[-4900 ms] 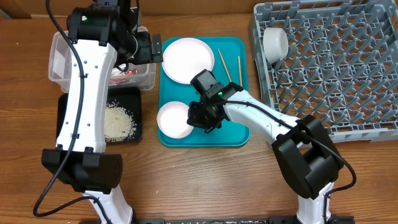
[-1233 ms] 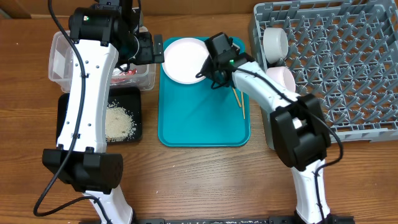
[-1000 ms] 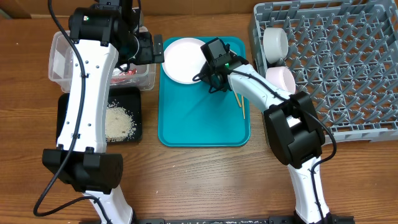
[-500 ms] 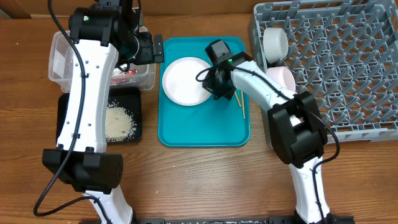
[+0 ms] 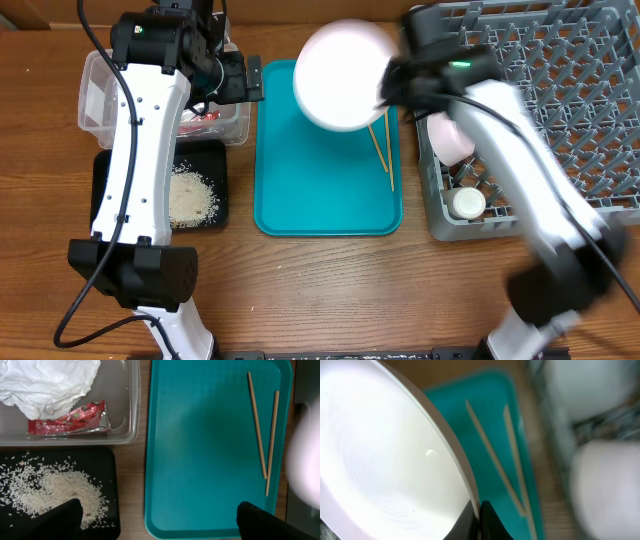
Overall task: Sort waste into correct bins and load items into the dishwasher
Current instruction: 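Lift the white plate and place it upright in the dish rack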
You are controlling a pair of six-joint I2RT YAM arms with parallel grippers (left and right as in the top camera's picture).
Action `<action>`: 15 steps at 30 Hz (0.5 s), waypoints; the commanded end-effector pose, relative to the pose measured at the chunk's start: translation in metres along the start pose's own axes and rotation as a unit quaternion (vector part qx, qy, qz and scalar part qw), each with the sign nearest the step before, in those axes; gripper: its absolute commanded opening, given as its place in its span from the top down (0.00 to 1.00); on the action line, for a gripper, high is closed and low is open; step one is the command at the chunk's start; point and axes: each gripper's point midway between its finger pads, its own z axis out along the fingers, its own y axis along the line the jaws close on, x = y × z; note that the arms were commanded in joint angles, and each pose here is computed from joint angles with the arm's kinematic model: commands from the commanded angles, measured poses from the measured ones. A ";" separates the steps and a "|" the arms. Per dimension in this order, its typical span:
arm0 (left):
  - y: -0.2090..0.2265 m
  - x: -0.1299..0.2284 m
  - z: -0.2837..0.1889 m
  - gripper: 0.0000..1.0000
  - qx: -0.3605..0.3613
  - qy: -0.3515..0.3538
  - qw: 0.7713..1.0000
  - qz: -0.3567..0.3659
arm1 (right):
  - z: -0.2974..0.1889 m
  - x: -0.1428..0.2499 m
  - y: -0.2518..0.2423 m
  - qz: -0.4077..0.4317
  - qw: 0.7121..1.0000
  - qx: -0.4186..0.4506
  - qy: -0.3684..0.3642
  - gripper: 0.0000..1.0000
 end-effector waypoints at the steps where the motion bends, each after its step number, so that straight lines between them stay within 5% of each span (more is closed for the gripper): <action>1: 0.002 0.000 -0.004 0.00 -0.002 -0.005 1.000 -0.006 | -0.112 -0.059 -0.044 -0.031 0.980 0.084 -0.175 0.96; 8: 0.002 0.000 -0.004 0.00 -0.002 -0.005 1.000 -0.005 | -0.210 -0.092 -0.139 0.019 0.905 0.290 -0.311 0.96; 15: 0.002 0.000 -0.004 0.00 -0.002 -0.005 1.000 -0.005 | -0.168 -0.103 -0.192 0.042 0.855 0.417 -0.307 0.96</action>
